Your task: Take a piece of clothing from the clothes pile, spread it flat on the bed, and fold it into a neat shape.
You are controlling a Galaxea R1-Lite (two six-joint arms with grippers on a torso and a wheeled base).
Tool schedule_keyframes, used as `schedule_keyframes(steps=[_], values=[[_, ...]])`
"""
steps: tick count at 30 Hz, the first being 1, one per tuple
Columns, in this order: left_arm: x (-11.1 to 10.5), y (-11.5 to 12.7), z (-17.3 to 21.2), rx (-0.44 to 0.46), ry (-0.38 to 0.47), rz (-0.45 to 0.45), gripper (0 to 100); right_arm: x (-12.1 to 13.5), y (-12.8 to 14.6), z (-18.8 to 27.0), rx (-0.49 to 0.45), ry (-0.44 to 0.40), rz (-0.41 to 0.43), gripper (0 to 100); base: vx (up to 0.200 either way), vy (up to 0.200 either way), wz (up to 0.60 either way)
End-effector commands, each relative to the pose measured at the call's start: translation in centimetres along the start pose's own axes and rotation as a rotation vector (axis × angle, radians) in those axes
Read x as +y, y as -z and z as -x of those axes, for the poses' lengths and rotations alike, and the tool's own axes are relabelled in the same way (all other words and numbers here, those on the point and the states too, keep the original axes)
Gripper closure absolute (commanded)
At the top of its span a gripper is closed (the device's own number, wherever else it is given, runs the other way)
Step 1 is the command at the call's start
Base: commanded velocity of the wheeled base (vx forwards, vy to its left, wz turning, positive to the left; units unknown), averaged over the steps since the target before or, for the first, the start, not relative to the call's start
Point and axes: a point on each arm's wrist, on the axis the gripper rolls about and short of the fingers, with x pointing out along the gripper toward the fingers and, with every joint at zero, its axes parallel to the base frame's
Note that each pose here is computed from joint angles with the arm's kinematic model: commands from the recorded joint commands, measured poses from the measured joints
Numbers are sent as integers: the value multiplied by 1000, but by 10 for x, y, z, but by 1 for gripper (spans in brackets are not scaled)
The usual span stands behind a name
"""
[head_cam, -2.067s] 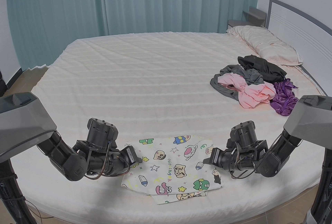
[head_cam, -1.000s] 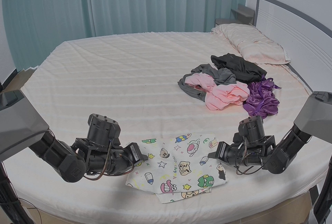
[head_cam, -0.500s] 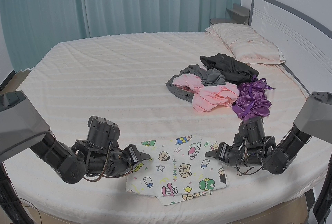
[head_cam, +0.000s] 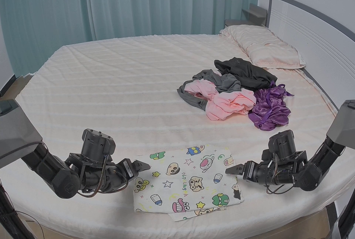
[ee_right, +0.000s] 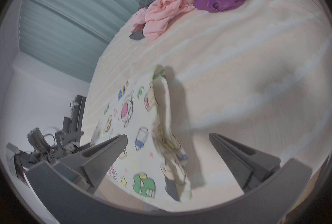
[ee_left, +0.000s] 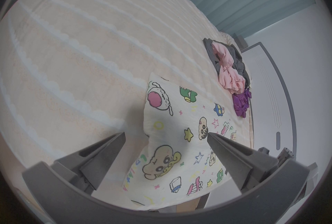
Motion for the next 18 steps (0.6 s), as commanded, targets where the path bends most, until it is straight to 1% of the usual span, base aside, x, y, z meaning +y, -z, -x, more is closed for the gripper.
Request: schedule_keyframes(steps=[1, 5, 9, 10, 11, 18], values=[[-4, -3, 18, -38, 35, 3, 0, -3, 15, 15, 36, 3, 39, 0, 0, 0, 0], [-4, -2, 24, -43, 43, 8, 0, -4, 25, 14, 73, 14, 50, 0, 0, 0, 0], [-4, -2, 25, -45, 45, 29, 0, -2, 30, 12, 95, 9, 61, 0, 0, 0, 0], [-4, -2, 25, -44, 44, 32, 0, -1, 34, 10, 115, 2, 66, 0, 0, 0, 0], [-4, -2, 25, -43, 45, 31, 0, -1, 36, 9, 127, 4, 71, 100, 0, 0, 0], [-6, -3, 28, -52, 54, 32, 0, -4, 40, 12, 144, 17, 67, 100, 0, 0, 0]])
